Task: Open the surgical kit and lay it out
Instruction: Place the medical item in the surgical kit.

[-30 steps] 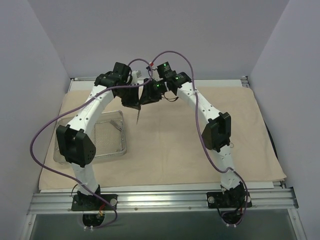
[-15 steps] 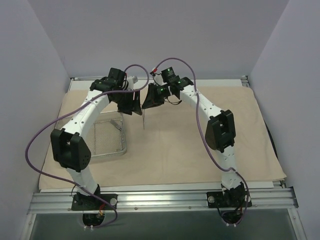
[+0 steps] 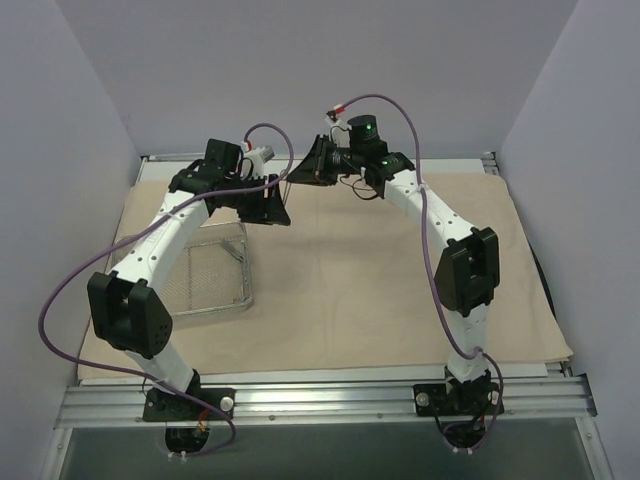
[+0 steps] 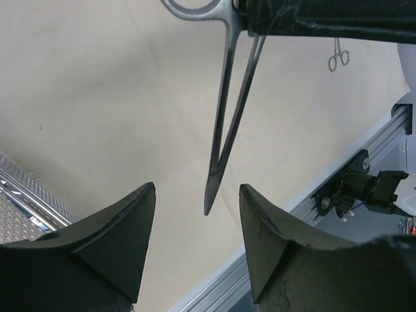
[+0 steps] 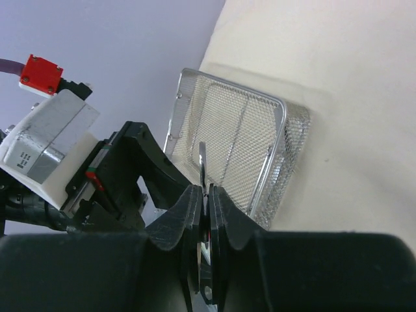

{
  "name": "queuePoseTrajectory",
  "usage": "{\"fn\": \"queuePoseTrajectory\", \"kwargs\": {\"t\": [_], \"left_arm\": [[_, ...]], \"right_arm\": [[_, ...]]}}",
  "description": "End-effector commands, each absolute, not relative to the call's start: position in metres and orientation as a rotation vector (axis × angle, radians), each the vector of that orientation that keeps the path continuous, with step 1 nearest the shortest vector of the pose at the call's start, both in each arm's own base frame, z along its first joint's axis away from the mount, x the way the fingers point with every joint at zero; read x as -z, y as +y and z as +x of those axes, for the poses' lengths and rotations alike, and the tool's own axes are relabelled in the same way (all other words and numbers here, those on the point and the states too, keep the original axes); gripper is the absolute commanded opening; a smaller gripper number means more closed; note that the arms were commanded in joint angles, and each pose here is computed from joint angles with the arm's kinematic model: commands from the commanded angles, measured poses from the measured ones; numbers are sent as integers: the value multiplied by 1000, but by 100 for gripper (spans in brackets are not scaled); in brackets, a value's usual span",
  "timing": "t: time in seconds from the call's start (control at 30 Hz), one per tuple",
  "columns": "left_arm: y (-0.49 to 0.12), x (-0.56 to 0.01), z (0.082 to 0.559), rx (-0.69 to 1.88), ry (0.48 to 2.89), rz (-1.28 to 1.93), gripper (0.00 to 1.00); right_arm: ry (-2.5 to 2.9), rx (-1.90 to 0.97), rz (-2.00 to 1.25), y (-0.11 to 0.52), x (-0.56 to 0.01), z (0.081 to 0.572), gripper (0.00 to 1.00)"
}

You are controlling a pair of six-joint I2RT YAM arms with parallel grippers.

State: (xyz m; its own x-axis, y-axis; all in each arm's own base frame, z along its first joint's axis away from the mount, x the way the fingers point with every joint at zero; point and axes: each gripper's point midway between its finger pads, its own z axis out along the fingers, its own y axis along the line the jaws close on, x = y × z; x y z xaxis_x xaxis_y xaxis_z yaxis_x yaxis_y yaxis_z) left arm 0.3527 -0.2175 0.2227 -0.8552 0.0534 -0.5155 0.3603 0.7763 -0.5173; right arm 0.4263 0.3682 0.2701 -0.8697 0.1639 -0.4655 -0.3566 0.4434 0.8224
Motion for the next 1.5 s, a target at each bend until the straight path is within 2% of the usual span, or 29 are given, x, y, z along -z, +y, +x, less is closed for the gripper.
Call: {"fn": "queuePoseTrajectory", "kwargs": {"t": [0.0, 0.07, 0.1, 0.13, 0.2, 0.23, 0.27, 0.33, 0.37, 0.47, 0.5, 0.6, 0.7, 1.03, 1.3, 1.47], "left_arm": [[-232, -246, 367, 919, 2377, 368, 63], [-234, -247, 369, 921, 2377, 385, 57], [-236, -246, 370, 928, 2379, 388, 50], [-237, -248, 369, 940, 2374, 396, 32], [-239, -248, 368, 961, 2373, 412, 8], [-238, -249, 366, 960, 2378, 416, 2], [-236, -250, 364, 953, 2380, 422, 2], [-228, -248, 360, 919, 2402, 434, 2], [-221, -248, 361, 910, 2408, 426, 2], [-211, -243, 354, 905, 2422, 434, 2], [-206, -244, 354, 904, 2419, 423, 2], [-206, -246, 349, 923, 2406, 442, 2], [-210, -250, 342, 959, 2389, 462, 2], [-222, -250, 332, 984, 2401, 518, 2], [-235, -253, 325, 998, 2391, 578, 2], [-243, -252, 321, 993, 2395, 617, 2]], "right_arm": [[2086, -1504, -158, 376, -317, 423, 0], [2087, -1518, -140, 378, -319, 423, 0], [2089, -1524, -137, 379, -320, 422, 0], [2087, -1526, -133, 378, -321, 423, 0], [2095, -1519, -131, 377, -319, 423, 0], [2102, -1500, -133, 374, -316, 424, 0], [2144, -1447, -149, 368, -309, 423, 2], [2171, -1360, -165, 354, -302, 427, 16], [2247, -1250, -140, 341, -285, 426, 34], [2270, -1039, -243, 312, -270, 425, 44], [2309, -1029, -253, 306, -253, 419, 44], [2259, -1116, -308, 302, -257, 403, 47], [2185, -1210, -350, 314, -271, 396, 54], [2155, -1437, -381, 350, -284, 400, 66], [2141, -1563, -358, 369, -285, 406, 66], [2151, -1627, -399, 379, -281, 402, 60]]}}
